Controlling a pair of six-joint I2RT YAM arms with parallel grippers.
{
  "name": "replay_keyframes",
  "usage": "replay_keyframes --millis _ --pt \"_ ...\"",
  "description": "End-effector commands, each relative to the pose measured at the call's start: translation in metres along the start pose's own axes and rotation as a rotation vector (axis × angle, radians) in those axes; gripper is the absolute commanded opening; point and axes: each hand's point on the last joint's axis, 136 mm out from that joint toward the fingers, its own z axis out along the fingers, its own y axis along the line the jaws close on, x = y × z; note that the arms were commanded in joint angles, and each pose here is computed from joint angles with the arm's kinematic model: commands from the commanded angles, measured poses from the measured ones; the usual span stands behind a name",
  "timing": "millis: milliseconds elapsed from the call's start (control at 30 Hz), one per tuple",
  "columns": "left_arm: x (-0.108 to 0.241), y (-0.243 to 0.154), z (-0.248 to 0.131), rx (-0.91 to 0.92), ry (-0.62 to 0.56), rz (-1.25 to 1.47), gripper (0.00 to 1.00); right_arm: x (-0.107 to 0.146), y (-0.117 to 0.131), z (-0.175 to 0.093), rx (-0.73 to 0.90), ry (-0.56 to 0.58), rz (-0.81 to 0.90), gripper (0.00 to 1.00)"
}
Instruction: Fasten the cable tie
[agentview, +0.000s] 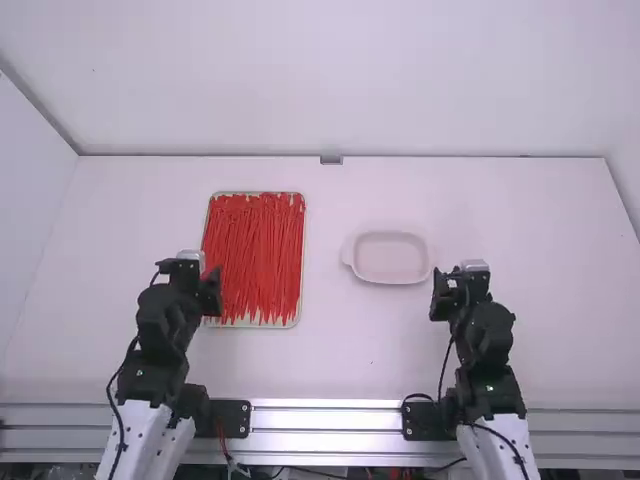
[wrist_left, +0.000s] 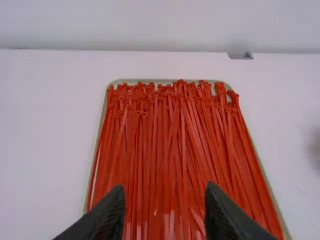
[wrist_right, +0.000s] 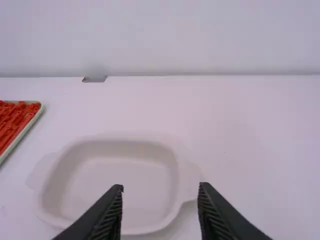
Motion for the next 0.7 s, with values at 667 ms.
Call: replay_keyframes --millis 667 --pt "-0.029 -0.01 0.043 0.018 0.289 -0.056 0.82 -0.01 0.04 0.033 -0.137 0.265 0.018 0.82"
